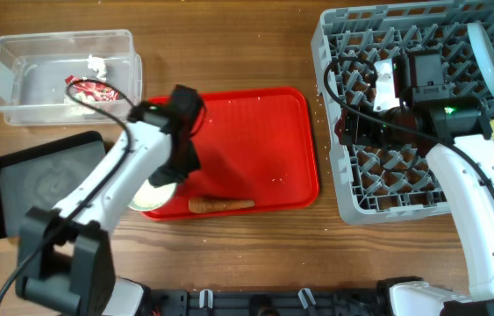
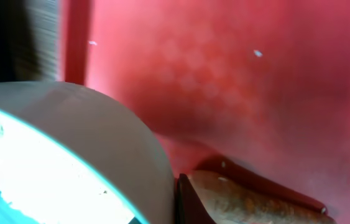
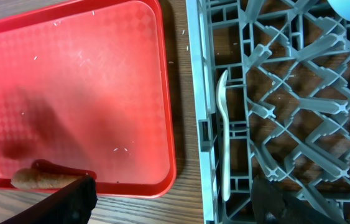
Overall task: Sort waste into correct bins and load items into the dishwasher rack
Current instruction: 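Carry the rice bowl left and tip the rice onto the black tray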
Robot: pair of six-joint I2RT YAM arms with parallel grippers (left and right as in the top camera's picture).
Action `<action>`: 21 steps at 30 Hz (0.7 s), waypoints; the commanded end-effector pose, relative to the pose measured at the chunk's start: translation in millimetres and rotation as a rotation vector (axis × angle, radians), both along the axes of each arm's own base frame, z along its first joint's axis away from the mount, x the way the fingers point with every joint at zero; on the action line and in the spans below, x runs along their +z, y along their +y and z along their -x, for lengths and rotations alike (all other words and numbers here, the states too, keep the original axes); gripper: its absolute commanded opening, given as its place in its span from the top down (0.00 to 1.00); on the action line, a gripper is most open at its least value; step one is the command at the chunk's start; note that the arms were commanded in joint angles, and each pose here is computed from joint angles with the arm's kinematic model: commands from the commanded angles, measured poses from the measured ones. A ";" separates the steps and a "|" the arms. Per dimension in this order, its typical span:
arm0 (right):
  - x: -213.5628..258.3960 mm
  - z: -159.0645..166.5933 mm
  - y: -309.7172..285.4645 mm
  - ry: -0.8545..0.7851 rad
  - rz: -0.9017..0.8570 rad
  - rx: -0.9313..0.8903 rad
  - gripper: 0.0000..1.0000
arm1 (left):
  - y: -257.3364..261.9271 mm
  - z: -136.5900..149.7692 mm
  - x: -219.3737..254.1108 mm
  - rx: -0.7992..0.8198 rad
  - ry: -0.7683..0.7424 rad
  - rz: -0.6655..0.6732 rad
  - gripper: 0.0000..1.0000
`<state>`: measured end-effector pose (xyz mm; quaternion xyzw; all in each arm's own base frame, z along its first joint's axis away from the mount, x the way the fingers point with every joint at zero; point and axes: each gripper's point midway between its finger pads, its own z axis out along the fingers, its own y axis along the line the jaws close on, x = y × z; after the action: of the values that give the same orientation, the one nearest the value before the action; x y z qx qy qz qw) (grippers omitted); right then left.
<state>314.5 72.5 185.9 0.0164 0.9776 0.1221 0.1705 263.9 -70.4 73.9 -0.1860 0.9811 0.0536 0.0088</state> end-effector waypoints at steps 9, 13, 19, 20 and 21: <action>2.5 3.0 -1.9 -0.009 0.013 0.009 0.18 | 88.8 -35.0 51.3 0.090 -0.238 0.333 0.96; 2.5 3.0 -1.9 -0.009 0.013 0.009 0.18 | 127.5 -40.1 58.4 0.204 -0.327 0.406 0.96; 1.5 4.6 -3.4 -0.001 0.021 0.006 0.18 | 151.5 -49.2 52.9 0.290 -0.389 0.537 0.96; 1.6 4.4 -3.4 -0.002 0.021 0.006 0.18 | 155.4 -49.6 48.8 0.311 -0.385 0.557 0.96; 1.6 4.4 -3.4 -0.002 0.021 0.006 0.18 | 157.6 -49.9 46.4 0.325 -0.384 0.574 0.96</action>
<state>312.1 71.9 184.8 0.0171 0.9787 0.1204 0.1653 304.5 84.5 120.7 -0.3447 0.9060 -0.2101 0.1271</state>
